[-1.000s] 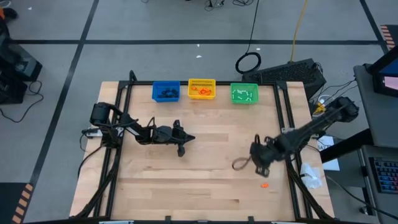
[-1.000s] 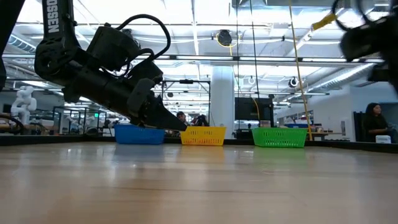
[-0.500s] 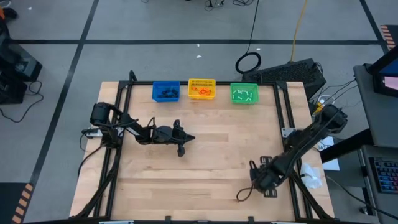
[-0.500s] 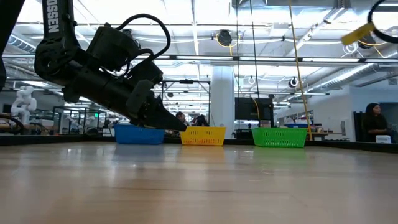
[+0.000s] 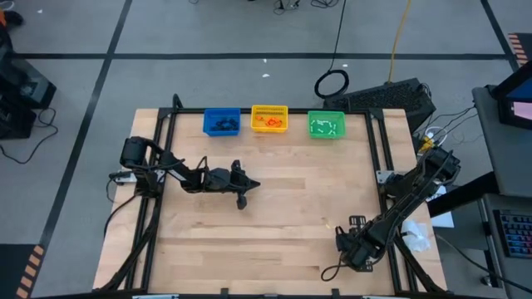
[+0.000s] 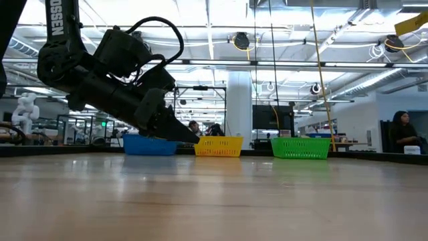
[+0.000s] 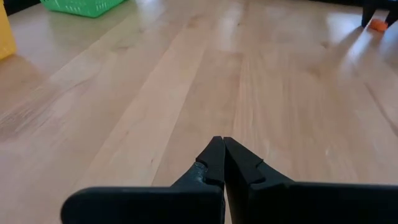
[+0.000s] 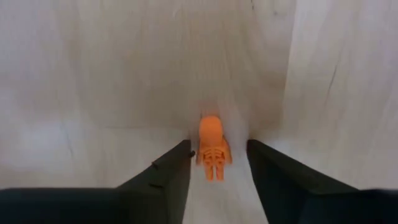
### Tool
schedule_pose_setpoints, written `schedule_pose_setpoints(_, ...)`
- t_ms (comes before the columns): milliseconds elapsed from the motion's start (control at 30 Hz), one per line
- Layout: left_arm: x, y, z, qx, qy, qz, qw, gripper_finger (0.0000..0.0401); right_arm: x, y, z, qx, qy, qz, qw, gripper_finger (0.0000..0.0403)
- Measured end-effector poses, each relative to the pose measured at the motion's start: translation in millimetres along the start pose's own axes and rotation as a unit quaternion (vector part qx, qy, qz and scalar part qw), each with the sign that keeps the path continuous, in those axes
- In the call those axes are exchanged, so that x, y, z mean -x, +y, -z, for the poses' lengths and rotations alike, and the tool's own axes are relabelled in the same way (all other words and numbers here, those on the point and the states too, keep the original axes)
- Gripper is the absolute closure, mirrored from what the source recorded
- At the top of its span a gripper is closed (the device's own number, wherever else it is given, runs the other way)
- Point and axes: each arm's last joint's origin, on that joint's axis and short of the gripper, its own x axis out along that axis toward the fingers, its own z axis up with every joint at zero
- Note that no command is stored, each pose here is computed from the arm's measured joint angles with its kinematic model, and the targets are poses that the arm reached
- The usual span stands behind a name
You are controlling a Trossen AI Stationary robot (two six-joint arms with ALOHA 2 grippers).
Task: Sort Halloween decoration
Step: Put the orange skeleton toy into the yellow bin
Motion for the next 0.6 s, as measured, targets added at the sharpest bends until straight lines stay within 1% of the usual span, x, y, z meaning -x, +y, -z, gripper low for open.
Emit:
schedule_pose_setpoints(133,2,2,3,-0.003,0.008,-0.005,1.000,0.0401,-4,-1,0,-0.003,0.007,0.009,1.000,0.0294)
schedule_pose_setpoints(233,5,3,6,0.000,0.011,-0.008,1.000,0.0401,2,-1,0,0.000,-0.005,-0.003,1.000,0.0337)
schedule_pose_setpoints(367,11,4,7,0.003,-0.010,-0.007,1.000,0.0401,15,-7,-1,-0.004,-0.019,-0.018,1.000,0.0389)
schedule_pose_setpoints(400,13,4,7,0.004,-0.017,-0.006,1.000,0.0401,19,-9,-3,-0.005,-0.027,-0.018,0.999,0.0394)
schedule_pose_setpoints(500,20,6,5,0.007,-0.040,-0.004,0.999,0.0401,29,-18,-11,-0.018,-0.071,-0.010,0.997,0.0393)
schedule_pose_setpoints(600,30,7,7,0.008,-0.044,-0.003,0.999,0.0401,38,-28,-22,-0.014,-0.109,-0.004,0.994,0.0397)
